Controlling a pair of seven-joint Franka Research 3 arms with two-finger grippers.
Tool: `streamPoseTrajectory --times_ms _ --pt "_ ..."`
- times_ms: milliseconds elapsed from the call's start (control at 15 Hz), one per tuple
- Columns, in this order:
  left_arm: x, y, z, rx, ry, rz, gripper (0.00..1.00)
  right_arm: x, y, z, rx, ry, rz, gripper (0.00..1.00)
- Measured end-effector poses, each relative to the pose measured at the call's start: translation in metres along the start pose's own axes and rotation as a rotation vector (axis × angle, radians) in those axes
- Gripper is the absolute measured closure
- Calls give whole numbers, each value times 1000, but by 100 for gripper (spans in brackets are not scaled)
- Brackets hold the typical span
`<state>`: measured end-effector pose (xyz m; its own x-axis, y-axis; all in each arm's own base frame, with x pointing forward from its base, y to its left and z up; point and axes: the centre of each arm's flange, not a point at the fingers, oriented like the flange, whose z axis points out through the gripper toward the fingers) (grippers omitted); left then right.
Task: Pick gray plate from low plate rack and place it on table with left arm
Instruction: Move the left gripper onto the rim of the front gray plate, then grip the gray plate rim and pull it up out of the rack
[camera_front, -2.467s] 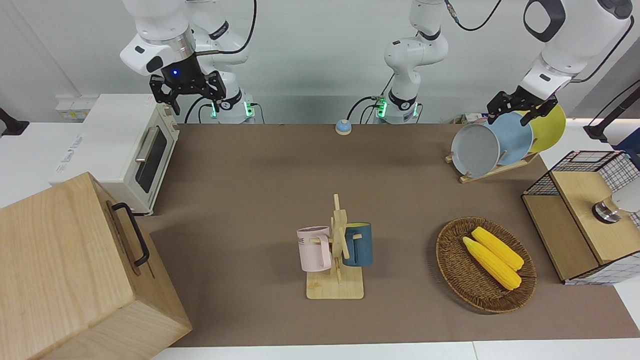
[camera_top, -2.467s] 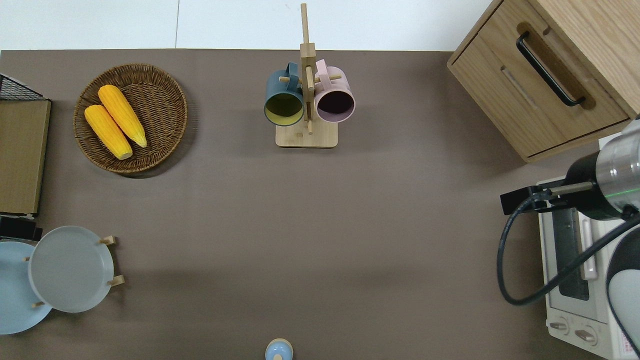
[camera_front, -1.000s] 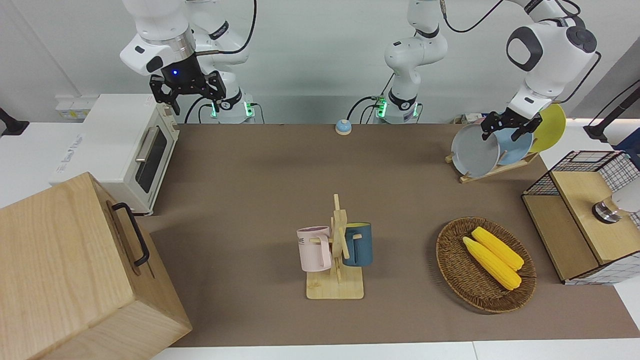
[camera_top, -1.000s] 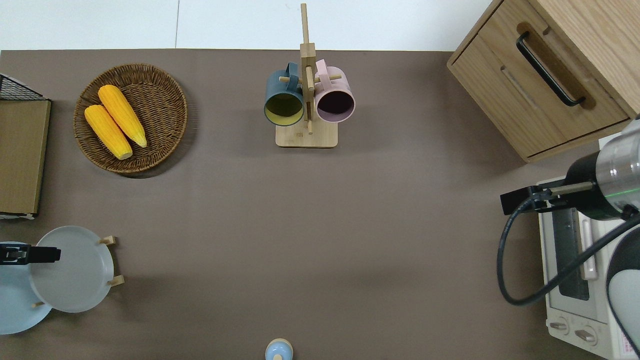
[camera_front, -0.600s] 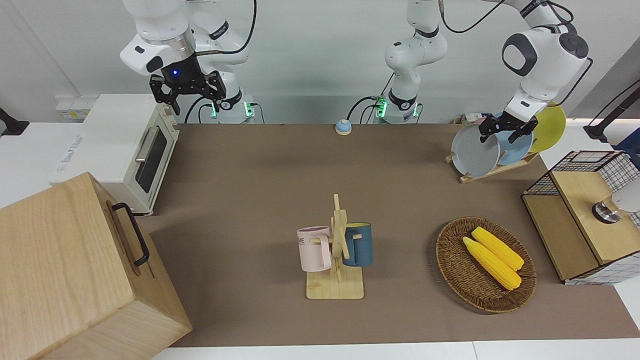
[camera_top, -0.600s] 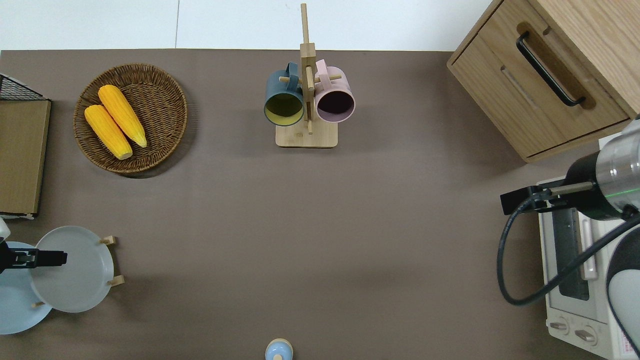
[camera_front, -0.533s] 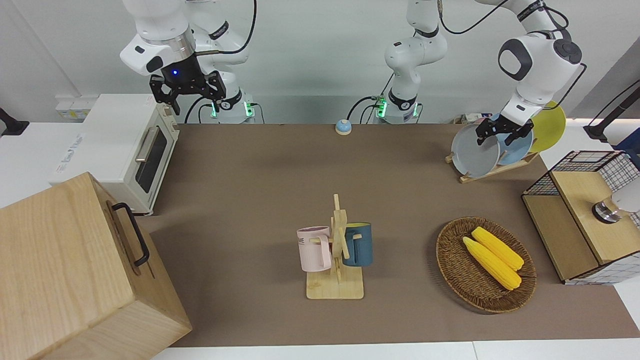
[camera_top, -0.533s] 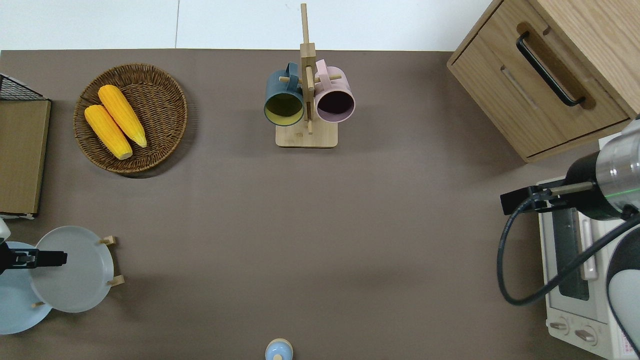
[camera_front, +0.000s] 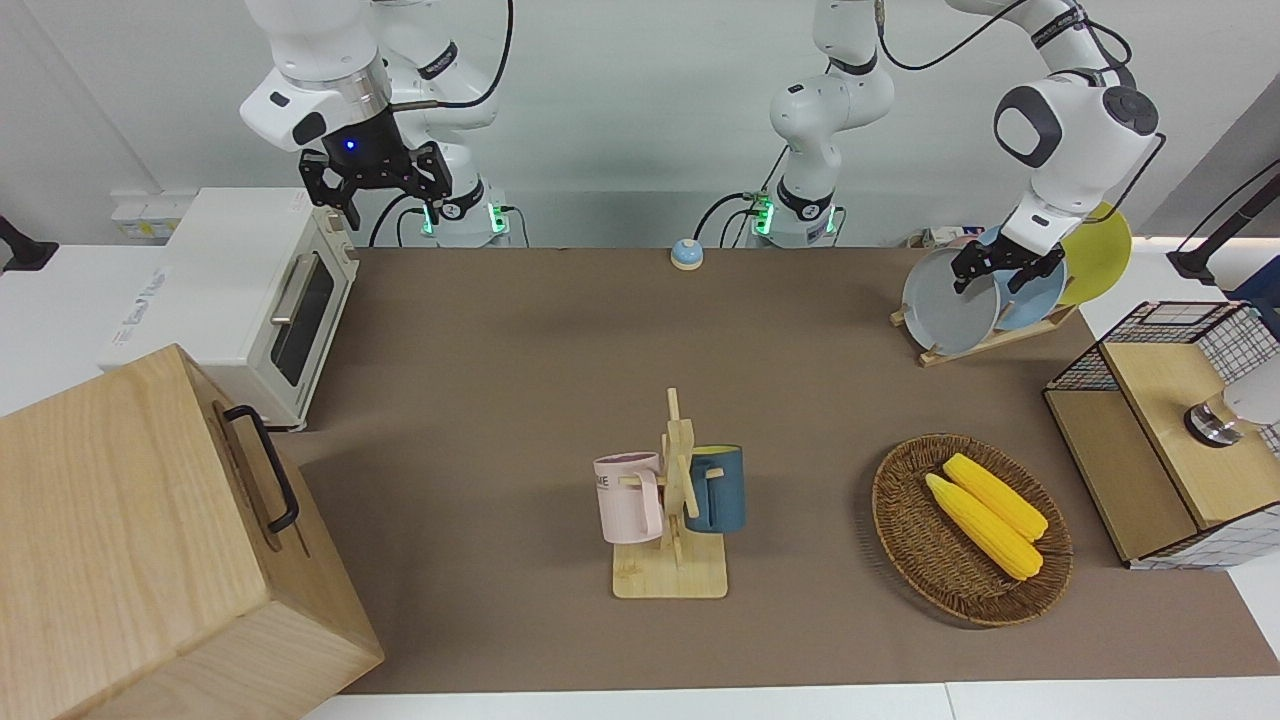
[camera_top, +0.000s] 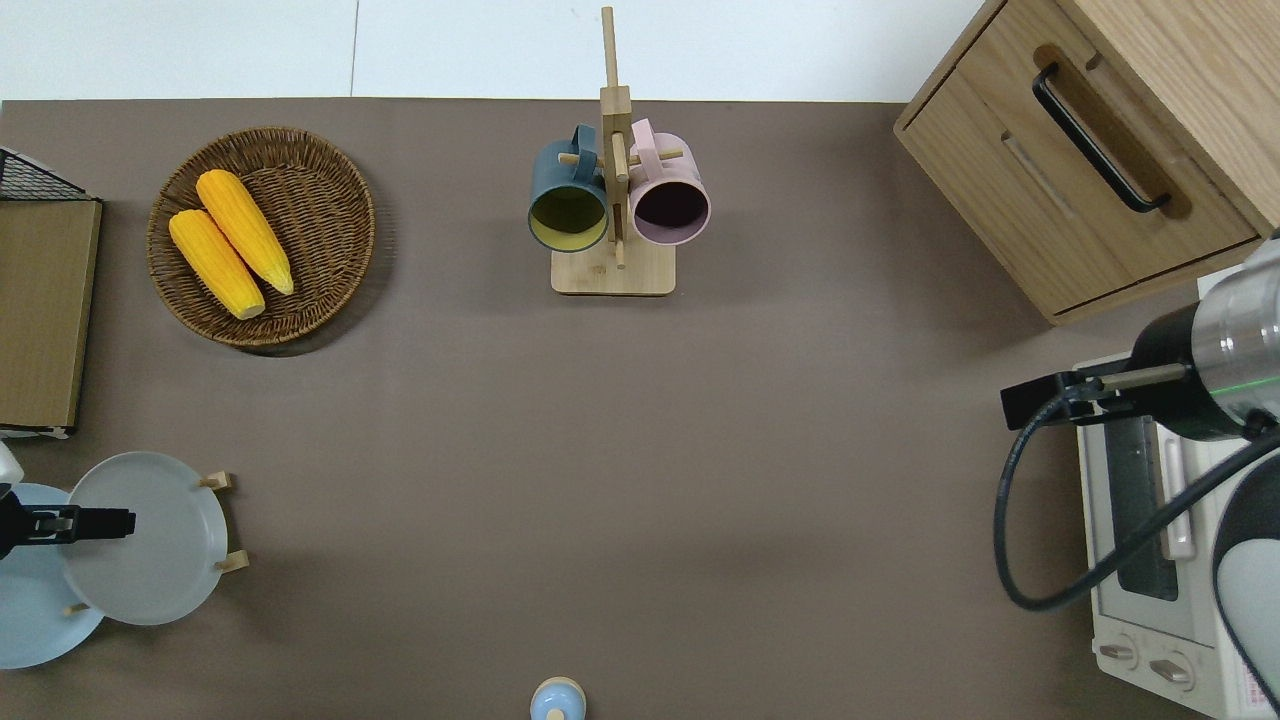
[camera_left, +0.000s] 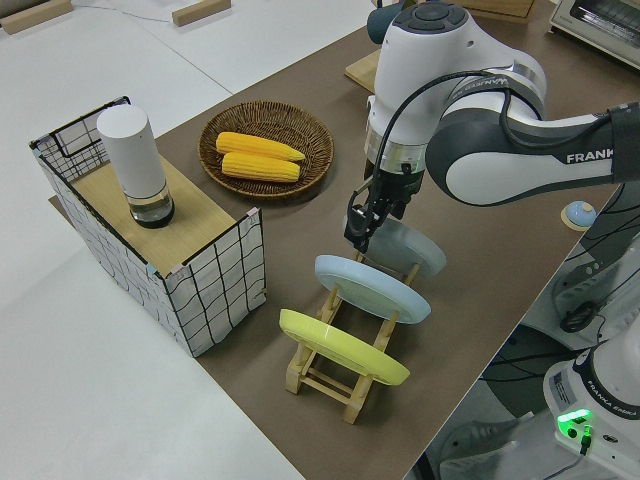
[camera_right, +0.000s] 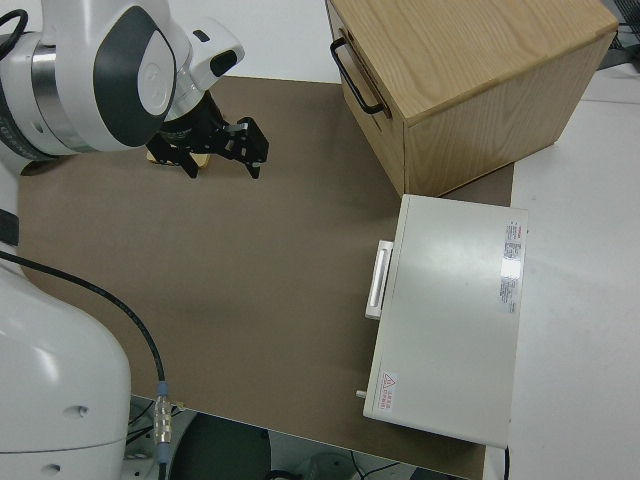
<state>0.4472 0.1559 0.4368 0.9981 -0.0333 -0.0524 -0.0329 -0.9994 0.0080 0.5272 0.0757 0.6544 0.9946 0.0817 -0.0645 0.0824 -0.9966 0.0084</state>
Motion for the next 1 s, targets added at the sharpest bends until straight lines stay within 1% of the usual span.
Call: streamPoseTrajectory --times_ms 67,133,267,333,400,467,533,600,867,933,1000 --pt "-1 0 2 -1 -3 0 1 0 0 0 0 0 0 1" --pt "-1 0 3 -2 -6 0 5 0 0 0 0 0 0 1" --pt "-3 0 6 -5 -12 -1 6 0 0 0 0 0 0 1" --pt "-4 0 8 -6 -15 -2 15 0 0 0 0 0 0 1" --pt "-4 0 9 -7 -17 -2 28 0 0 0 0 0 0 1" --pt "-5 0 10 -7 -19 -2 36 0 0 0 0 0 0 1" --pt "-5 0 11 -8 -20 -3 36 0 0 0 0 0 0 1" --pt "-5 0 11 -8 -21 -3 42 0 0 0 0 0 0 1" --pt "-6 1 12 -10 -21 -3 85 0 0 0 0 0 0 1" --pt "-6 3 10 -10 -19 -3 89 0 0 0 0 0 0 1" --pt "-6 4 10 -9 -17 -3 89 0 0 0 0 0 0 1"
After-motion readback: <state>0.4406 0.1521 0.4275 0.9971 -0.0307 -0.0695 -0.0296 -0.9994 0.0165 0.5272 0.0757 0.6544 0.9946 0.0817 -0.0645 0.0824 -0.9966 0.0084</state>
